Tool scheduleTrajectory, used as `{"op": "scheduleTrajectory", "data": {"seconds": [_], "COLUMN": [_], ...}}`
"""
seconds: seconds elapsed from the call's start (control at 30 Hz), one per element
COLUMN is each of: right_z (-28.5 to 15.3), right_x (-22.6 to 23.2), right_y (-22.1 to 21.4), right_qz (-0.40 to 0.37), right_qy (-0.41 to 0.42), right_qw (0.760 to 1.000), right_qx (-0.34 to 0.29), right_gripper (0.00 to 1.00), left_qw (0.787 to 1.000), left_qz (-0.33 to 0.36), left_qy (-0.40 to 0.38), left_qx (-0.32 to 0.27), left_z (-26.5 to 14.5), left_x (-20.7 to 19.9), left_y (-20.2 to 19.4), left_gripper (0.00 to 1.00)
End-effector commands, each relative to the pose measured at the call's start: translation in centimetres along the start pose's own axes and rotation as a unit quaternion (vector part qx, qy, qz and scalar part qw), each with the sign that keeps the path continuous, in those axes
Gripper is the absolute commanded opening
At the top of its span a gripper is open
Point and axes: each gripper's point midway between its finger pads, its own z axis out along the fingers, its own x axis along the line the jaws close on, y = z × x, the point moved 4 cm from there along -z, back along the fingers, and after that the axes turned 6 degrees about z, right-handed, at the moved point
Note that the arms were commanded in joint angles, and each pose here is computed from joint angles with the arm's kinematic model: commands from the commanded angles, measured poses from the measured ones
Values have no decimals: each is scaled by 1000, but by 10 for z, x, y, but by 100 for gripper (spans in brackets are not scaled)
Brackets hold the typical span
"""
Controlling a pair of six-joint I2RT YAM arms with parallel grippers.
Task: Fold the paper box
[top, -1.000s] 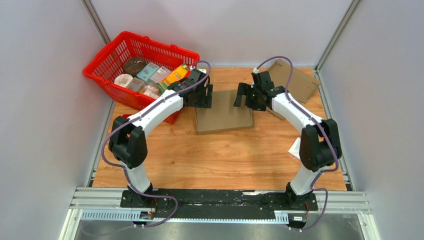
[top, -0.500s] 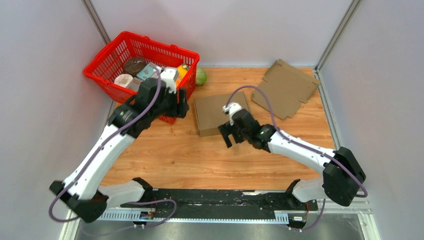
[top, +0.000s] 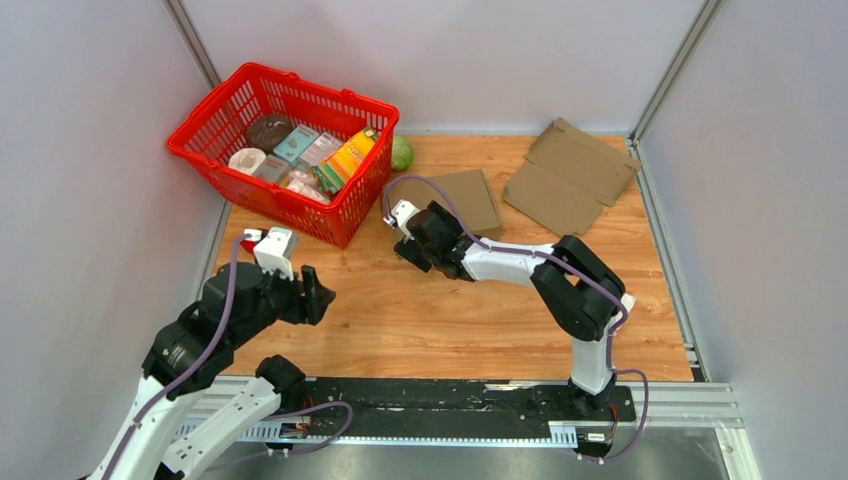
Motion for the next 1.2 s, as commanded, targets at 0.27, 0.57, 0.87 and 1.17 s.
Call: {"op": "scheduleTrajectory", "data": {"seconds": [0.27, 0.57, 0.87, 1.17], "right_z": [38, -99, -78, -29], "right_x": [-26, -205, -369, -425], "right_y": [38, 32, -121, -201], "right_qz": [71, 449, 690, 703], "right_qy": [-30, -122, -213, -287], "right_qw": [997, 883, 692, 650], "right_qx": [-15, -65, -1, 18], "right_gripper": [100, 100, 100, 89], "left_qw": [1000, 998, 990, 989], "left_qz": [-14, -15, 4, 1], "left_qy": [-1, -68, -138, -145], "left_qx": [21, -3, -5, 7], "left_z": [-12, -2, 9, 21], "left_x": [4, -18, -40, -42], "left_y": [-26, -5, 14, 6], "left_gripper": [71, 71, 71, 71]}}
